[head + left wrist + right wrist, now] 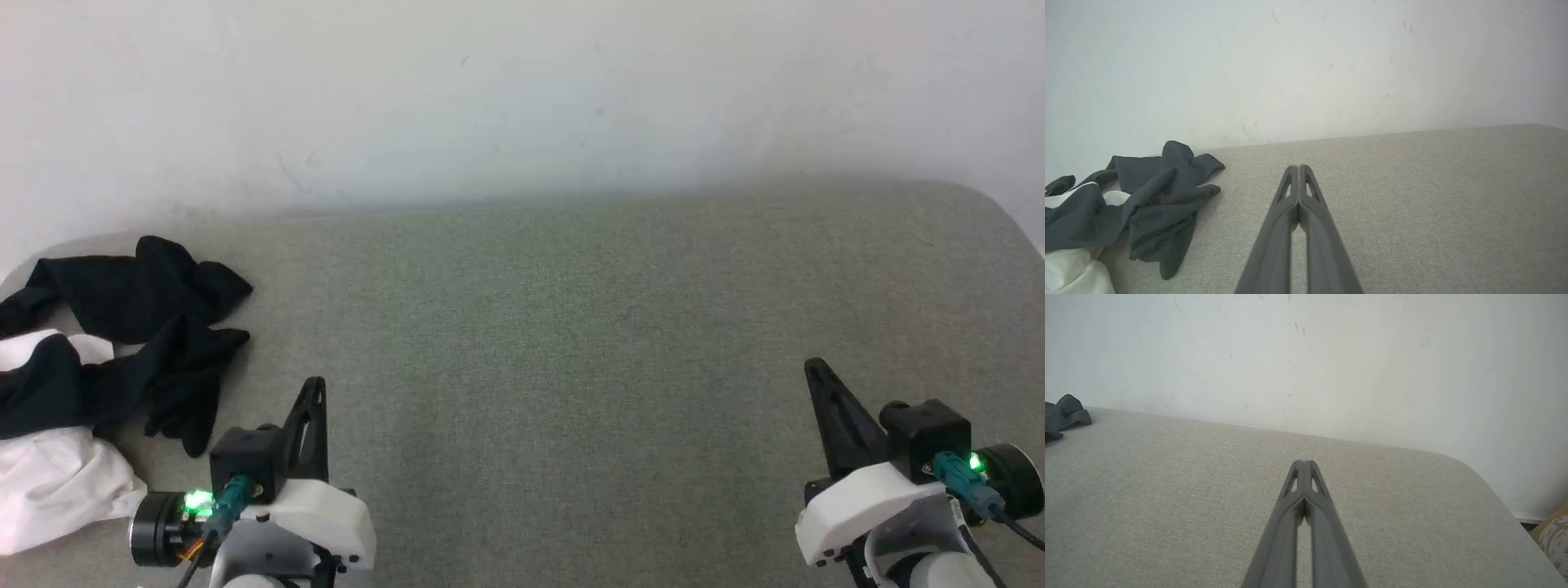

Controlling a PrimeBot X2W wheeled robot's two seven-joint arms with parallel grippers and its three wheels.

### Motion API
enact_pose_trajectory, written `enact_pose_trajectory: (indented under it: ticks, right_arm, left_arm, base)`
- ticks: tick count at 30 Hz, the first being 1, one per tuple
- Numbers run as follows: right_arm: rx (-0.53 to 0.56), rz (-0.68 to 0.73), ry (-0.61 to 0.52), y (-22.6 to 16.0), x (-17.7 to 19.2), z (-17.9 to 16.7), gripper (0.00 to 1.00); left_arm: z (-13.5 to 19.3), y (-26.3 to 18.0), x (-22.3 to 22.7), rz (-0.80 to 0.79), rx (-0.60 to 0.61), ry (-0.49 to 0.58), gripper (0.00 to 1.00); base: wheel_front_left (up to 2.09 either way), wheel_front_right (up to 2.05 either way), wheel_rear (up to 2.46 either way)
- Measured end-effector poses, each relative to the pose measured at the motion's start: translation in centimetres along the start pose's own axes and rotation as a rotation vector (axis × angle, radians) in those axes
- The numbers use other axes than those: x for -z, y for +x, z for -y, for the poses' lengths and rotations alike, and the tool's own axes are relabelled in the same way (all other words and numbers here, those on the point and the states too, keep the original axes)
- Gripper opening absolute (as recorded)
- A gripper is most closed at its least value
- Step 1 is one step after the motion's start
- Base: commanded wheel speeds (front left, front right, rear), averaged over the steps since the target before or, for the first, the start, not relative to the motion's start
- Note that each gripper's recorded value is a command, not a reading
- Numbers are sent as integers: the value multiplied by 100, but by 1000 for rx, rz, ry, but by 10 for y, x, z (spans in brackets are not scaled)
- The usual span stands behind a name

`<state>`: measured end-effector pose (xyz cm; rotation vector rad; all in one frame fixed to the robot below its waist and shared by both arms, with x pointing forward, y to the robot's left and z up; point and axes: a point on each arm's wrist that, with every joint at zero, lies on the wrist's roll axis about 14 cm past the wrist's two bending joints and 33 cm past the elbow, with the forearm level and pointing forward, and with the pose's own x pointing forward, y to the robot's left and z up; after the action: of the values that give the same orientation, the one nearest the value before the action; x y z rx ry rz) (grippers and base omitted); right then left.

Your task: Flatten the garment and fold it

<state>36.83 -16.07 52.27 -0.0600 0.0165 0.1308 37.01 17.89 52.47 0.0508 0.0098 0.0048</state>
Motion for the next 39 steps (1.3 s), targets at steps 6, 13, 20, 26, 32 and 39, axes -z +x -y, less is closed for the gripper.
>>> enact_pose_trajectory:
  ticks: [6, 13, 20, 26, 32, 39]
  right_arm:
    - [0, 0, 0, 0, 0, 0, 0]
    - [0, 0, 0, 0, 0, 0, 0]
    - [0, 0, 0, 0, 0, 0, 0]
    - [0, 0, 0, 0, 0, 0, 0]
    - [0, 0, 0, 0, 0, 0, 0]
    - [0, -1, -1, 0, 0, 0, 100]
  left_arm:
    - [0, 0, 0, 0, 0, 0, 0]
    - [0, 0, 0, 0, 0, 0, 0]
    - [0, 0, 0, 0, 0, 0, 0]
    - [0, 0, 0, 0, 0, 0, 0]
    - [0, 0, 0, 0, 0, 0, 0]
    - [0, 0, 0, 0, 1, 1, 100]
  base:
    - [0, 0, 0]
    - [0, 0, 0]
    - [0, 0, 0]
    - [0, 0, 0]
    - [0, 0, 0]
    - [0, 0, 0]
